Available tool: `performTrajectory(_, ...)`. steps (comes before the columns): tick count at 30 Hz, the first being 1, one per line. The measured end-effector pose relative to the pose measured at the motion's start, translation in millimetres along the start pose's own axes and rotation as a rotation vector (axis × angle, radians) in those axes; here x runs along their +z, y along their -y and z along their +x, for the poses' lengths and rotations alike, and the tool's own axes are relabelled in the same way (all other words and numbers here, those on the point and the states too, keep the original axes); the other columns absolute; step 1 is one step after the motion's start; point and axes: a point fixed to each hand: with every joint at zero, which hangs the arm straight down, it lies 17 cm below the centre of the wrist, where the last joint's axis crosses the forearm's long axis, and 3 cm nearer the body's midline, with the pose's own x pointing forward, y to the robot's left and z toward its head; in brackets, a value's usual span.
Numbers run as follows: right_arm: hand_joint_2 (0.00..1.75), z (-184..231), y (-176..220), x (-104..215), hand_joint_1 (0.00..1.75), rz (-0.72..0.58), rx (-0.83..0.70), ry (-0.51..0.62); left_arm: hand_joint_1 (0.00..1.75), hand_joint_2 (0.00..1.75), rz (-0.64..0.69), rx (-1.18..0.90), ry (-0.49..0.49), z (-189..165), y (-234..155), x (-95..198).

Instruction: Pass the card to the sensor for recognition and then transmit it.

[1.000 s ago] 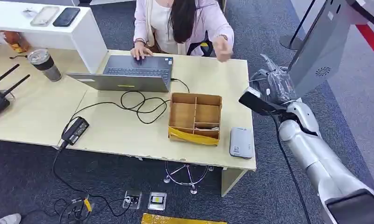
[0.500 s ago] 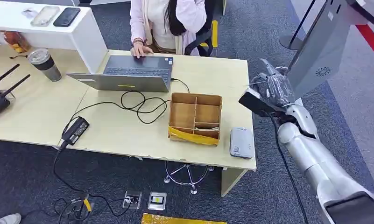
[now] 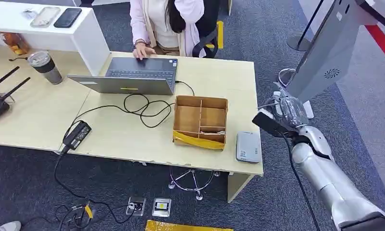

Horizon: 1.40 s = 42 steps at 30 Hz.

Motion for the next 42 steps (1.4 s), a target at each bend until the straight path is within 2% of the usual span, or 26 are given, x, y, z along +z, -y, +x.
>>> performTrajectory(5,1.75,-3.2,-10.2,6.1,1.75,0.017,-0.003,-0.003,0.0,0.0,0.008,0.0,-0.001,-0.6,0.6,0.0)
performTrajectory(15,1.75,6.9,-55.0,21.6,1.75,0.103,-0.041,0.015,0.0,0.0,0.007,0.016,-0.015,-3.3,4.9,0.4)
performTrajectory(24,1.75,-15.8,-77.8,40.9,1.75,0.142,-0.107,-0.064,0.0,0.0,0.029,0.059,-0.035,-5.7,2.0,0.0)
performTrajectory(42,1.75,-70.4,-73.9,66.3,1.75,0.136,-0.123,-0.185,0.0,0.0,0.058,0.096,-0.081,-16.4,7.9,1.2)
